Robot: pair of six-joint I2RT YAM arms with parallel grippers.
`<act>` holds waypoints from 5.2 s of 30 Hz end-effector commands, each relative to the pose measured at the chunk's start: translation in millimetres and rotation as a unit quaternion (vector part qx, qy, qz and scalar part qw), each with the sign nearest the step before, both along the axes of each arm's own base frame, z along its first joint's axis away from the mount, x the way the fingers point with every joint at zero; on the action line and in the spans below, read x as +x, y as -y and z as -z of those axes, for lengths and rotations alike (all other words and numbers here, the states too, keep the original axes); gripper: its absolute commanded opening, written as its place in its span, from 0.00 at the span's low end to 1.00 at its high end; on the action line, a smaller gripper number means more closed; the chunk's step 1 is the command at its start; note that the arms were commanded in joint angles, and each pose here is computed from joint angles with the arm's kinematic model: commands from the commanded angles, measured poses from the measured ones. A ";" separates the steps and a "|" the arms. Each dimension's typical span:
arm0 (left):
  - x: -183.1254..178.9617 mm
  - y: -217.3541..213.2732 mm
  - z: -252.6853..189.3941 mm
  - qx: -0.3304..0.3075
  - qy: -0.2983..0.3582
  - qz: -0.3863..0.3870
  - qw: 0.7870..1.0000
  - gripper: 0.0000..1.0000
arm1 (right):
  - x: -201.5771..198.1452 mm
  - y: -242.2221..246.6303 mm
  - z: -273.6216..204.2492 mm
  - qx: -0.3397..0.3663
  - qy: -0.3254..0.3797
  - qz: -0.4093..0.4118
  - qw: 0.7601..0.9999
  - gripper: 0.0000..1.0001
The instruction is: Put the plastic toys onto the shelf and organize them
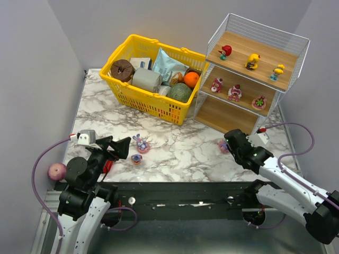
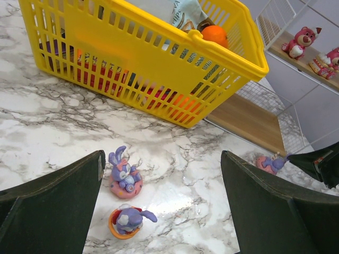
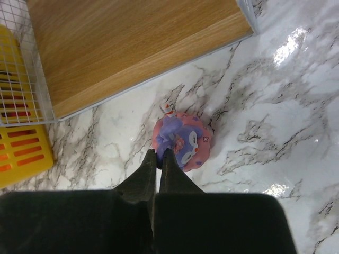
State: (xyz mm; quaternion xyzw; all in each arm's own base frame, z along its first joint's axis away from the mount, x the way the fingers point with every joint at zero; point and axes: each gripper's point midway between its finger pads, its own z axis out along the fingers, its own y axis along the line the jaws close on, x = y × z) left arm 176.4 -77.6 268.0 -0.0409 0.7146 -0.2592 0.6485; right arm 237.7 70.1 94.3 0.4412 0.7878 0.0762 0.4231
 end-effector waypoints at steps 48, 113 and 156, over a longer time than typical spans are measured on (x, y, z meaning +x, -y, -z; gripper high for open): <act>5.1 0.8 6.6 0.005 -0.018 -0.003 1.000 0.99 | 54.4 38.6 -36.0 -0.014 0.092 0.330 0.939 0.00; 7.9 1.8 10.8 0.008 -0.030 -0.003 1.000 0.99 | 71.7 56.6 -40.1 0.087 0.266 0.415 0.866 0.01; 3.6 1.2 6.9 0.002 -0.019 -0.001 1.000 0.99 | 81.6 5.3 -59.3 0.026 0.144 0.164 0.975 0.43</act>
